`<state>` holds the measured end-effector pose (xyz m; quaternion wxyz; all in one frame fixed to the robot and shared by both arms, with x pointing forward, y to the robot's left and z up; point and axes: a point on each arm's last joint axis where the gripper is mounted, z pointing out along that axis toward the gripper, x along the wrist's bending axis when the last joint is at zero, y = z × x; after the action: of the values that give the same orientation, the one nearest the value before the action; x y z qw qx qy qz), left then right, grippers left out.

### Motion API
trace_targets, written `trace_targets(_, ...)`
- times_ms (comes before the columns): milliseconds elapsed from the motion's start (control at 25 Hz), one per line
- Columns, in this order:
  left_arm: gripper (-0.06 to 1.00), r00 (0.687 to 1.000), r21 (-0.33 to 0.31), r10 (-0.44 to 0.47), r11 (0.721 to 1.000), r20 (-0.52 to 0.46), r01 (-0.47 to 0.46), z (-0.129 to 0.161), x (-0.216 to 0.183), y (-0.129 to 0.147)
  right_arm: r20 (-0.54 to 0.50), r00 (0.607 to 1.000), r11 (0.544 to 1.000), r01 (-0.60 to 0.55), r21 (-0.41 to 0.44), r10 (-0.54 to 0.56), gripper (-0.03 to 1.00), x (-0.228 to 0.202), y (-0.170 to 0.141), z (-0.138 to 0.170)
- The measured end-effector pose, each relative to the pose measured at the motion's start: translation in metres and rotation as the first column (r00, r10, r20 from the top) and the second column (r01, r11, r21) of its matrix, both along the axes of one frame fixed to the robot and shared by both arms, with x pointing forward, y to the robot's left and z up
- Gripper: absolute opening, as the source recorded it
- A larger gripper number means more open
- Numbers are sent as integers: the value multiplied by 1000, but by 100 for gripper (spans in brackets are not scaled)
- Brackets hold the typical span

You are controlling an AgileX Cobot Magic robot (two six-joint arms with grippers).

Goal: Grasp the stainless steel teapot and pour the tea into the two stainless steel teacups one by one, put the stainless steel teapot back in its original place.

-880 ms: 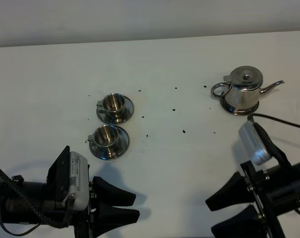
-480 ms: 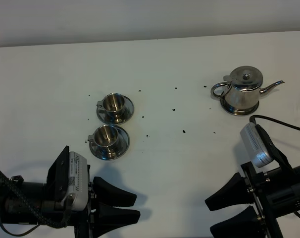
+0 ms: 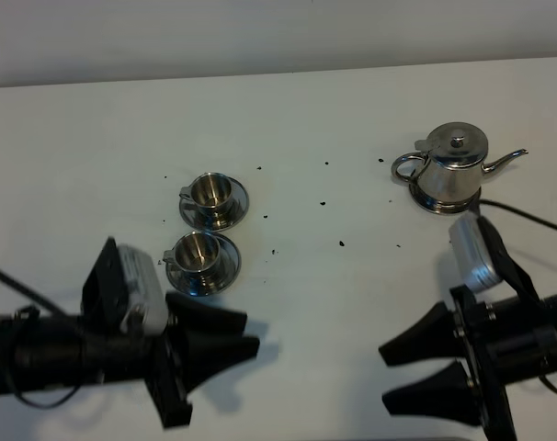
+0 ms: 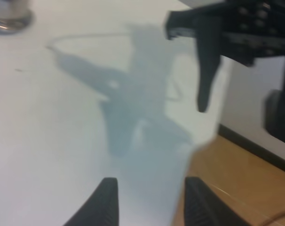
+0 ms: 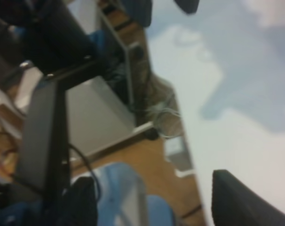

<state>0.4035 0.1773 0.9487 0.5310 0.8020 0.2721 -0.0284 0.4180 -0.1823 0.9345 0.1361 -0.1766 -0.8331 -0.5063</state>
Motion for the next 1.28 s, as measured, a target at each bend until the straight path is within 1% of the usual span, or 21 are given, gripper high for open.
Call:
trace_targets(120,37,999,-6,33,999,36,-32,13,17,-3,36,997,997,68,-40,-67,51,11,-1,10)
trace_targets(200,37,995,-10,83,997,53,-83,25,31,-5,65,991,990,125,-64,-121,51,19,-2,19)
trace_targets(280,37,985,-5,165,986,57,-165,39,45,-4,94,978,977,193,-92,-185,51,25,-4,26)
trace_targets(440,37,961,18,267,963,76,-269,75,63,-2,154,940,935,327,-141,-305,51,33,-11,36)
trace_targets(480,37,954,22,292,956,66,-294,86,66,-1,169,929,924,353,-148,-328,51,34,-13,38)
trace_targets(560,37,942,38,335,941,11,-335,105,69,1,188,906,897,410,-165,-379,51,37,-16,39)
trace_targets(600,37,943,75,333,940,10,-332,115,70,2,194,896,886,431,-170,-399,51,38,-18,40)
trace_targets(640,37,938,122,345,933,-25,-340,121,69,4,193,890,879,445,-173,-413,51,39,-18,40)
trace_targets(680,37,931,183,358,922,-68,-341,128,69,6,192,886,874,453,-176,-421,51,39,-19,40)
trace_targets(720,37,912,241,388,905,-131,-350,136,67,9,190,884,872,458,-176,-426,51,39,-19,40)
trace_targets(760,37,898,343,414,873,-149,-346,140,65,15,189,883,870,461,-176,-430,51,40,-19,40)
trace_targets(800,37,863,442,479,817,-162,-371,141,63,24,187,882,868,464,-175,-433,51,40,-19,40)
trace_targets(840,37,822,523,542,758,-175,-388,143,60,32,184,881,868,466,-173,-436,51,40,-19,40)
trace_targets(880,37,794,612,591,684,-145,-397,142,56,42,183,880,867,467,-172,-438,51,40,-19,40)
trace_targets(920,37,760,672,640,613,-114,-415,142,51,51,181,879,866,470,-169,-442,51,40,-19,41)
trace_targets(960,37,733,716,674,557,-92,-422,141,46,58,178,876,865,475,-165,-448,51,40,-19,41)
trace_targets(1000,37,715,736,695,525,-81,-428,139,39,64,176,875,864,478,-161,-451,51,41,-19,41)
trace_targets(1040,37,707,746,704,508,-72,-430,136,30,68,177,874,863,479,-159,-453,51,41,-19,42)
trace_targets(1120,37,698,750,712,501,-74,-431,127,12,74,182,872,864,480,-149,-454,51,43,-18,45)
trace_targets(1200,37,699,747,712,501,-70,-437,114,-10,81,190,873,870,475,-130,-448,51,46,-16,50)
trace_targets(1280,37,702,730,711,505,-50,-460,106,-30,87,191,878,879,464,-110,-439,51,48,-15,55)
